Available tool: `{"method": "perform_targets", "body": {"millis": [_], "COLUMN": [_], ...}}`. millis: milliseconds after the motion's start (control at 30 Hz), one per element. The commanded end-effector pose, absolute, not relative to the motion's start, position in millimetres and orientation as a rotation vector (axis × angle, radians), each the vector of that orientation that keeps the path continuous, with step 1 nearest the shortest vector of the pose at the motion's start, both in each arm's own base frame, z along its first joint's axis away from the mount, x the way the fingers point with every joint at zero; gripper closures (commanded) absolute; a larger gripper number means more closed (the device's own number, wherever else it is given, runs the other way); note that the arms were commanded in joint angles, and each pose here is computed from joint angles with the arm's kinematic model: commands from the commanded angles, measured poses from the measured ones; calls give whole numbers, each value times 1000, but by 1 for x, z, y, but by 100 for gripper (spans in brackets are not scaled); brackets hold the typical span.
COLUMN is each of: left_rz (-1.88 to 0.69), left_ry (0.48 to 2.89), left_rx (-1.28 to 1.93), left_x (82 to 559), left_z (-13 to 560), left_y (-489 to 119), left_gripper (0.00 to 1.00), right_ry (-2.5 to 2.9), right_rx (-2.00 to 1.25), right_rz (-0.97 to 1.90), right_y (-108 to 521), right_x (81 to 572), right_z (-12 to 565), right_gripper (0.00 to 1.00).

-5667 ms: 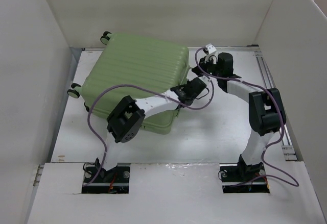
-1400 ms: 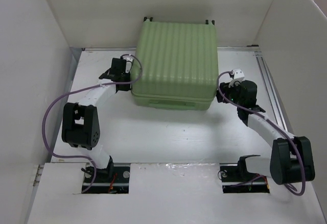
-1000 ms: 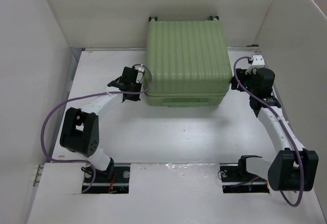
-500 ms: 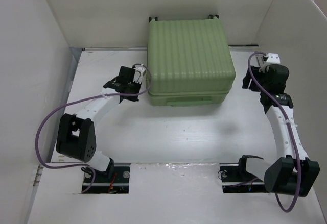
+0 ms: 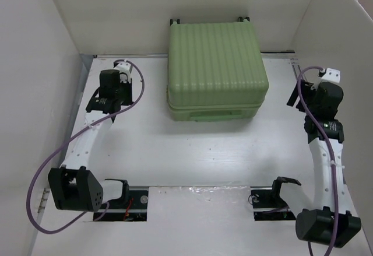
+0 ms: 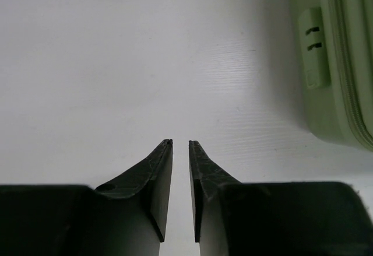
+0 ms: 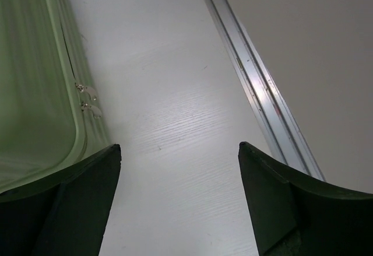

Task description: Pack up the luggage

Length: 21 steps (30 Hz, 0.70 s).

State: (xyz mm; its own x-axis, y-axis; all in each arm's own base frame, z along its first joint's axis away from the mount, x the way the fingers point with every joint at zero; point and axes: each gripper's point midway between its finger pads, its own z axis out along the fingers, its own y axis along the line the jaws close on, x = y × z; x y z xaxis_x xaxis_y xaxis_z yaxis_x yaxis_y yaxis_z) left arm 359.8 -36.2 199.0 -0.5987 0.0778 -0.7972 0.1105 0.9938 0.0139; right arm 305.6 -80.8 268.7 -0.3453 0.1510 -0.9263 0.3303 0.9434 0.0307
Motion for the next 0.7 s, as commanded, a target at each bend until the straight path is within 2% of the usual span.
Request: {"method": "perform_targets", "body": {"millis": [0, 133, 567, 667], "left_rz": [0, -21, -66, -66], "left_ry": [2158, 2130, 2073, 2064], "left_rx": [42, 2, 9, 10], "left_x": [362, 355, 337, 336], "left_z": [218, 221, 223, 224], "left_y": [-13, -4, -9, -9], "left_gripper": [84, 80, 75, 75], "right_ry": [1849, 1842, 1799, 1785], "right_rx": [425, 459, 458, 468], "right_rz": [-212, -218, -203, -194], "right_y": [-87, -88, -81, -79], "right_x": [292, 282, 257, 252], "right_z": [292, 293, 306, 309], "right_gripper": [14, 8, 7, 4]}}
